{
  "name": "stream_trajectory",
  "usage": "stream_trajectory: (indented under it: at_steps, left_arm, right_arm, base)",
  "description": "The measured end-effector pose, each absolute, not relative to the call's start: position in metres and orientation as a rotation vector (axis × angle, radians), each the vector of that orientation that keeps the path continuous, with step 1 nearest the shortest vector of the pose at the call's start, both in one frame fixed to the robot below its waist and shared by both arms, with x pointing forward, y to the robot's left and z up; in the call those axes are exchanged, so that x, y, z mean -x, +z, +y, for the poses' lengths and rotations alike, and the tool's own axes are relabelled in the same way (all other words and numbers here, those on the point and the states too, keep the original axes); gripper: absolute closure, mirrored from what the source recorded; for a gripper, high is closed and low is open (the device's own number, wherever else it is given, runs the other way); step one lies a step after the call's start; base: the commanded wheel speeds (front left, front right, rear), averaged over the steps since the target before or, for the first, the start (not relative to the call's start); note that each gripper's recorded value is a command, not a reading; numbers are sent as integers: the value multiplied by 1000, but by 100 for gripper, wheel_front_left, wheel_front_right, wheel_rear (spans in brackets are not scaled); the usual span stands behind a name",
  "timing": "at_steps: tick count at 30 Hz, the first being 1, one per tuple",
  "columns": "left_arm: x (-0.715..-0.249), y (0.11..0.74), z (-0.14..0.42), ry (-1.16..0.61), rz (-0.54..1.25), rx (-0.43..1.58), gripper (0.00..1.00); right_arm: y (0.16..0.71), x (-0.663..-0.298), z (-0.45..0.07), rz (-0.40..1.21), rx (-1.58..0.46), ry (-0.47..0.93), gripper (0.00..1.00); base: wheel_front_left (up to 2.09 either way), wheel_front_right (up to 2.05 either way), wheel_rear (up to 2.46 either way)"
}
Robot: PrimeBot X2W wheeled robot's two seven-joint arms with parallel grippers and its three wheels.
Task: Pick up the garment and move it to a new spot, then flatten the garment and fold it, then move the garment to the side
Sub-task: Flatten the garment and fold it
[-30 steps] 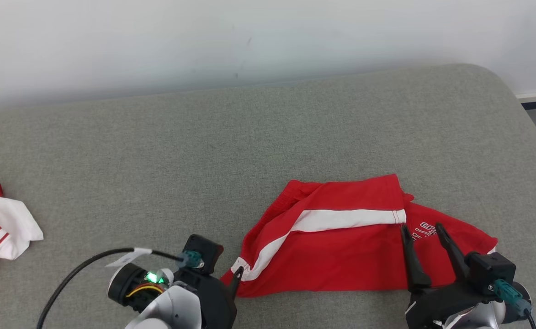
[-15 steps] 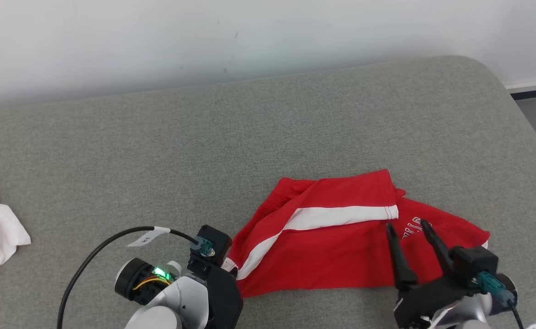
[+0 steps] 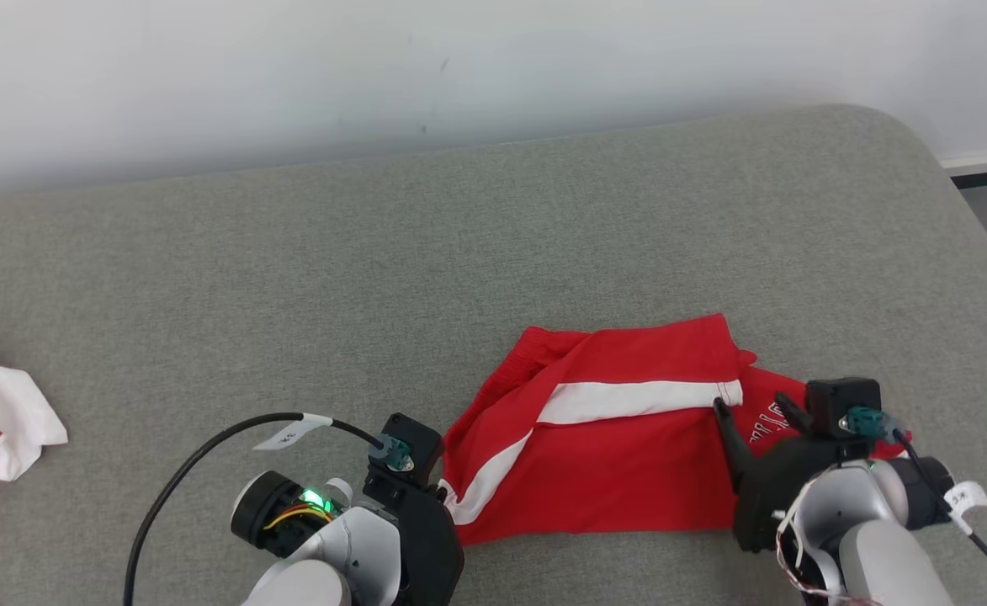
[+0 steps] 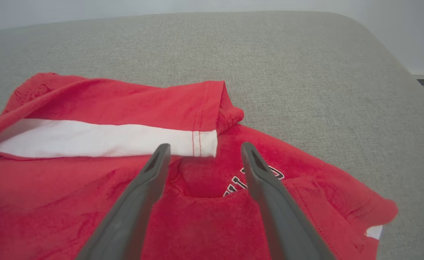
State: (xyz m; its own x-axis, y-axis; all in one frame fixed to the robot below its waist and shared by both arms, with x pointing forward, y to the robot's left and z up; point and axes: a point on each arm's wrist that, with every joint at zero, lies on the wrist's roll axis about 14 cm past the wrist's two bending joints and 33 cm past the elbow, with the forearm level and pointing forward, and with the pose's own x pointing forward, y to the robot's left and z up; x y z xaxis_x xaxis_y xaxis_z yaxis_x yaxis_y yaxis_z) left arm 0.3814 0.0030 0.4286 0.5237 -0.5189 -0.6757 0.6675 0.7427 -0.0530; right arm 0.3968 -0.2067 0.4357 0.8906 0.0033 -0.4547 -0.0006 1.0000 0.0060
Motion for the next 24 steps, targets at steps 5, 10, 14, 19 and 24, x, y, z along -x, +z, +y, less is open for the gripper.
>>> stream_trajectory:
  at_steps: [5,10,14,19,24]
  left_arm:
    - [-381,428,7,-706,727,-214,100]
    - [-381,426,9,-699,733,-208,100]
    - [-381,424,9,-699,738,-200,100]
    - [-385,424,7,-700,733,-191,100]
    - [-388,424,8,-696,733,-183,100]
  right_arm:
    - [436,-406,-203,489,-6,14,0]
    - [426,-406,-209,539,-5,-4,37]
    - [420,-408,-209,565,-11,-4,52]
    - [413,-412,-212,594,-26,-15,47]
    - [403,-413,-208,618,-36,-6,49]
  base:
    - [0,0,0]
    - [0,0,0]
    - [0,0,0]
    - [0,0,0]
    - [0,0,0]
